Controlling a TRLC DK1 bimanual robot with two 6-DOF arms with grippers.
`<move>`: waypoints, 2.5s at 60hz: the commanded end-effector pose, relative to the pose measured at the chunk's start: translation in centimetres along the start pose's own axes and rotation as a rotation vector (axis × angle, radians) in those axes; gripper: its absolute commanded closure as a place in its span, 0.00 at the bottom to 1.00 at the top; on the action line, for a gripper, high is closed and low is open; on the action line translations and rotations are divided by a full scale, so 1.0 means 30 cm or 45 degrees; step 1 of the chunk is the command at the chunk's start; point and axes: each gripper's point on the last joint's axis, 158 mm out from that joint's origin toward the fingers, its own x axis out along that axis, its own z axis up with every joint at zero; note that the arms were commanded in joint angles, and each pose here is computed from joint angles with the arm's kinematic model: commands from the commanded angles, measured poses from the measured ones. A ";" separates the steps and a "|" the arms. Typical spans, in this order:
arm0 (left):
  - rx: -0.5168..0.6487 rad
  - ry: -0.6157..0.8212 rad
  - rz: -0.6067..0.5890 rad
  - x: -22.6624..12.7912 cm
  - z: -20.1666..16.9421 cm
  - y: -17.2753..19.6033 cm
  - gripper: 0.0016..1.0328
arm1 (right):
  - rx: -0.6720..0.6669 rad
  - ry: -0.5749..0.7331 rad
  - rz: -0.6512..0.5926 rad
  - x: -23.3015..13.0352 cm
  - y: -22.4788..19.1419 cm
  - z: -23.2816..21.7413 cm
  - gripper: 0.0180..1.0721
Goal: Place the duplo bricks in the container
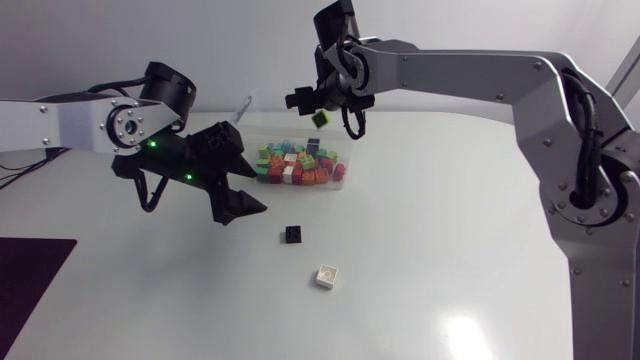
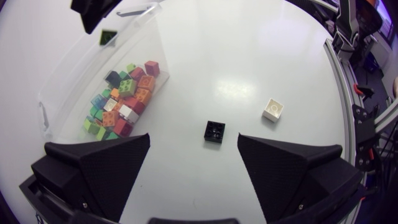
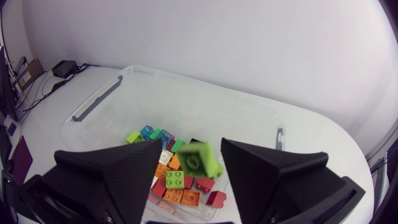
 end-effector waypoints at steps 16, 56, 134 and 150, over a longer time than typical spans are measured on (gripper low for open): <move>0.212 0.245 -0.190 0.209 -0.096 -0.124 0.06 | -0.133 -0.112 0.118 -0.320 -0.010 0.053 0.04; 0.183 0.495 -0.297 0.417 -0.148 -0.128 0.26 | -0.566 0.285 0.520 -0.681 0.119 -0.589 0.05; 0.004 0.266 -0.025 -0.060 0.024 0.050 0.82 | -0.965 0.964 0.730 -0.521 0.243 -1.088 0.14; -0.024 0.171 0.048 -0.158 0.097 0.099 0.82 | -1.004 1.003 0.688 -0.463 0.240 -1.092 0.20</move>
